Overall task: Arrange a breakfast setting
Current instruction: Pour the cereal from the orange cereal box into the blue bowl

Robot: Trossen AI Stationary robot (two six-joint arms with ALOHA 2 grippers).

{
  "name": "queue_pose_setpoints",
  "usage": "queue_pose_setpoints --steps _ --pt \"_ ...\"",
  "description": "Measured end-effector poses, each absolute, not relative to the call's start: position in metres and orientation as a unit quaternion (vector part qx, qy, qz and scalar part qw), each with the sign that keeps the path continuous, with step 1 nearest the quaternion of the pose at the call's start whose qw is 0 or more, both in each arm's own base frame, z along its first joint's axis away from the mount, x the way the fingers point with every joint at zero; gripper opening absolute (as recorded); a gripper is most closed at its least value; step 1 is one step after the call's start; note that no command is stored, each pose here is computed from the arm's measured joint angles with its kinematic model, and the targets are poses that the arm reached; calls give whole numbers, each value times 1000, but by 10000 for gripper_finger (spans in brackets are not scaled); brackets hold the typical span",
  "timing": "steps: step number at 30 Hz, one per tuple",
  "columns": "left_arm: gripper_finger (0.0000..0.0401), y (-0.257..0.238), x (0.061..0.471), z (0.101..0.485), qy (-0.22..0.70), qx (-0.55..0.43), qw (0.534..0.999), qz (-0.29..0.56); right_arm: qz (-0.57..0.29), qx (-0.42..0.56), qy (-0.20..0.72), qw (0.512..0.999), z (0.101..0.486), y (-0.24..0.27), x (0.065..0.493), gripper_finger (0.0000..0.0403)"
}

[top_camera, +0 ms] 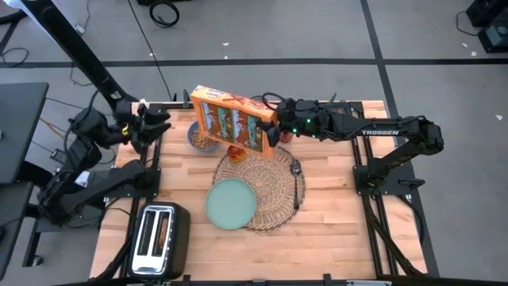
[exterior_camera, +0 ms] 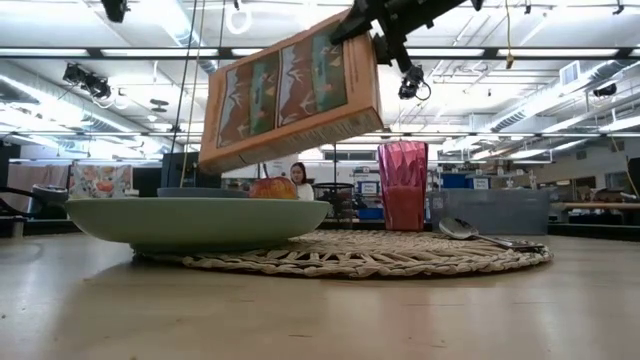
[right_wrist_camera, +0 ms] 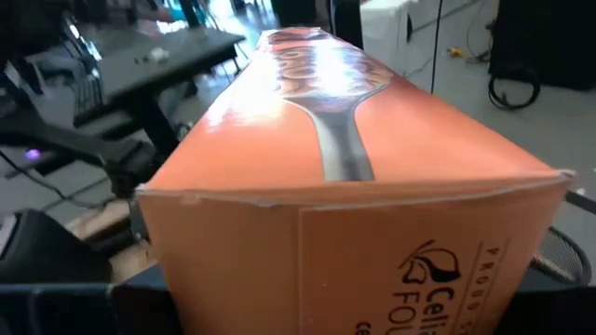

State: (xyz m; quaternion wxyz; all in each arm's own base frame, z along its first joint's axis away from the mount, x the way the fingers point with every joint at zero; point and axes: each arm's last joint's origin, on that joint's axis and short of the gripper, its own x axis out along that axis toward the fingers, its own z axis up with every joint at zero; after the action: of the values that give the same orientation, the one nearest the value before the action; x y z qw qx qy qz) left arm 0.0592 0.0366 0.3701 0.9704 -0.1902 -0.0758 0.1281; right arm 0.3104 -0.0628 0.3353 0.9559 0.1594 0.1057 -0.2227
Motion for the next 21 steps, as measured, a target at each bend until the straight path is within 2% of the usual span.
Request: queue_pose_setpoints --steps 7,21 --pt "297 35 58 347 -174 -185 963 90 -222 159 102 957 336 -63 310 246" --pt "302 36 59 342 -199 -187 959 79 -220 161 82 959 340 -63 311 246"
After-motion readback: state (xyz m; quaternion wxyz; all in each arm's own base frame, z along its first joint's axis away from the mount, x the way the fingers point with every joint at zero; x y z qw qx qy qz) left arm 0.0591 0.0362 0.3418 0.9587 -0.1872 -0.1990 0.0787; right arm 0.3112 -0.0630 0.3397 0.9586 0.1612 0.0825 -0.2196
